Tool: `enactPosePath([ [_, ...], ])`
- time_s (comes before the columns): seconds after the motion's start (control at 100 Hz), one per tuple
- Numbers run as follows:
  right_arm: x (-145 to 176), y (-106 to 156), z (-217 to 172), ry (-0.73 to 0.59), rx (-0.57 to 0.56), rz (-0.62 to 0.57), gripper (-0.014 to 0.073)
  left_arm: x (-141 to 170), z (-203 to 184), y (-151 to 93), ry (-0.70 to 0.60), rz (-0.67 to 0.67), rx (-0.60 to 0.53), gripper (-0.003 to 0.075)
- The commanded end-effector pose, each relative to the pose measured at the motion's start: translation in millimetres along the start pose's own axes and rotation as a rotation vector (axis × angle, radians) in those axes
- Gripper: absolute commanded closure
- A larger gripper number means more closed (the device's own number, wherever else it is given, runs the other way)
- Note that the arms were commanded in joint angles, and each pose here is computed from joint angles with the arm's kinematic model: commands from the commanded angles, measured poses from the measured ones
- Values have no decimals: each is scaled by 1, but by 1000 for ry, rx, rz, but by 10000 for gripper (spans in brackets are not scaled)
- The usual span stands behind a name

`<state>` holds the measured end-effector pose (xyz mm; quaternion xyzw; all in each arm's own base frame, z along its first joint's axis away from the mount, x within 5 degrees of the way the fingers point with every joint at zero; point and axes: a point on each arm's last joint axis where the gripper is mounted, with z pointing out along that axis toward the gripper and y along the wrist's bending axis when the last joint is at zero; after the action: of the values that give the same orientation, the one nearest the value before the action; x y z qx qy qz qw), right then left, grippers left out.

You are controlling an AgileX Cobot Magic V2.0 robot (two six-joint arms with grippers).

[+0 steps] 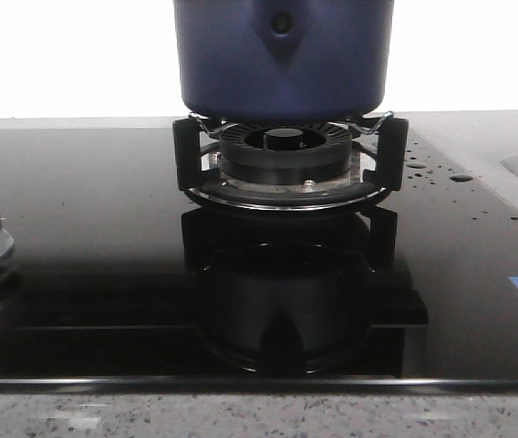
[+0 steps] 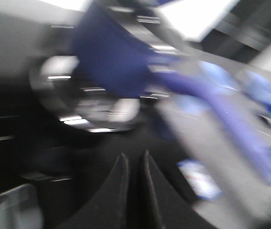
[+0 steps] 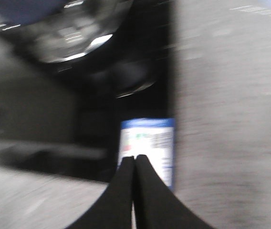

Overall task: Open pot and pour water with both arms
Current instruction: 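Grasp the purple lid knob with the left gripper and lift the lid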

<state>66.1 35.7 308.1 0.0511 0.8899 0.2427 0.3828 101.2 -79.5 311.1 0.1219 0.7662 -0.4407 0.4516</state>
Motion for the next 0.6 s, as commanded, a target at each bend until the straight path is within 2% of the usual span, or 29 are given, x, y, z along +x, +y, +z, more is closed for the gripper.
enactPosePath([
  [0.0,-10,17,-6,-50,-138,-21,666,-27,10,-24,-9,29,253,738],
  [0.06,-11,22,-7,-60,-193,-58,666,-37,18,-29,35,44,385,738],
  [0.13,-13,27,-9,-93,-239,-147,666,-50,27,-32,62,107,470,740],
  [0.24,-21,31,-15,-172,-237,-263,666,-74,42,-30,51,247,486,740],
  [0.38,-33,35,-23,-282,-212,-346,661,-98,54,-29,-13,550,490,718],
  [0.48,-38,37,-29,-330,-199,-408,578,-112,61,-28,-57,696,482,589],
  [0.53,-41,38,-31,-354,-193,-421,494,-119,65,-26,-68,718,473,490],
  [0.59,-43,39,-33,-377,-187,-421,354,-125,72,-21,-71,713,449,399],
])
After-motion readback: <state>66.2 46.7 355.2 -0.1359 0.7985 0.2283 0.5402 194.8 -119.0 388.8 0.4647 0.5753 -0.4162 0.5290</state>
